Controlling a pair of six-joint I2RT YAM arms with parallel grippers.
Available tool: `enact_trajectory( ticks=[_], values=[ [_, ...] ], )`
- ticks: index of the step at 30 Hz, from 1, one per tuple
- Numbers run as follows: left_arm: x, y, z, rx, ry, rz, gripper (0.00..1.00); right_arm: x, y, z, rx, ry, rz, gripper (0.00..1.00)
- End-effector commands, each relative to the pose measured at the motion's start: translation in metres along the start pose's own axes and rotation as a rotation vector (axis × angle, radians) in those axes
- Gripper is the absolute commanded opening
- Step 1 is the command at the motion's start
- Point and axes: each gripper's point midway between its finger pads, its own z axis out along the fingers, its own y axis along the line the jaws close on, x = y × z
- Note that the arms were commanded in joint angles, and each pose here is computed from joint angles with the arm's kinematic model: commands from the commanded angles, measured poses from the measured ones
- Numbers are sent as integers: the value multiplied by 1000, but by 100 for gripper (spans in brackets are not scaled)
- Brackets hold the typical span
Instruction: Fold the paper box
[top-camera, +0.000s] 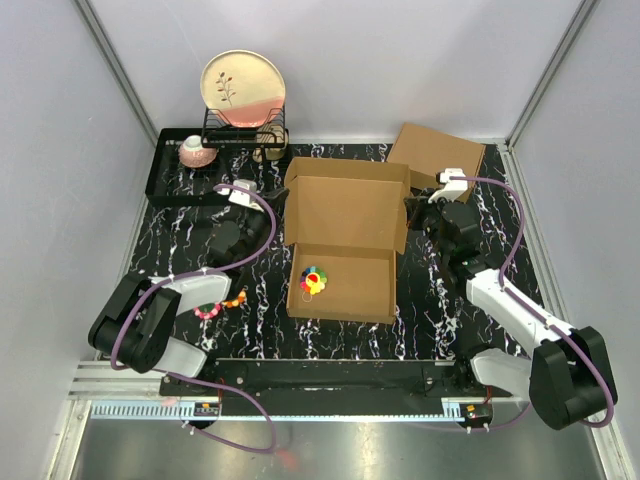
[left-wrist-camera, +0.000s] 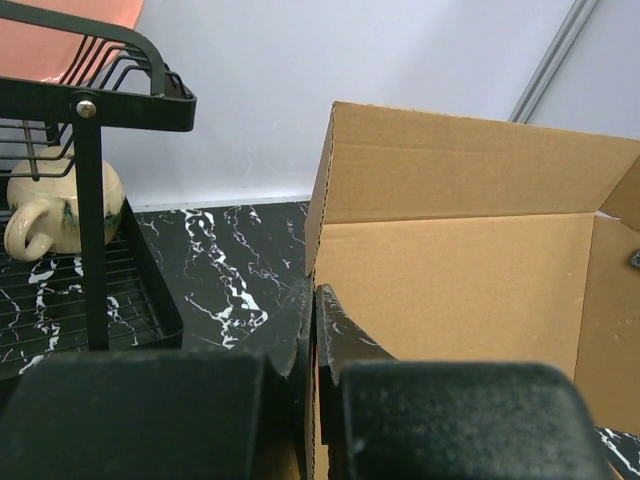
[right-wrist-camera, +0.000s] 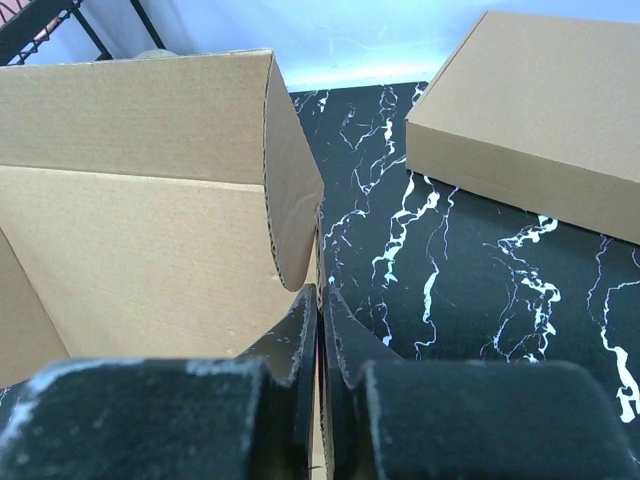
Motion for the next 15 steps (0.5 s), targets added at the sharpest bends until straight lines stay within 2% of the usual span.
enact_trajectory(
  ticks=[1,5,8,15],
  values=[
    [-34,-21,2,88,-130,-12,0,-36,11,-11,-50,-138,12,5],
    [-47,-35,-9,103,-216,7,0,-43,16,-21,-72,-183,7,0],
    [-52,-39,-21,81,-271,-6,0,-41,19,-31,-74,-236,-6,0],
    [-44,-52,-43,63,-301,-11,0,-15,41,-51,-74,-291,-93,0]
  ],
)
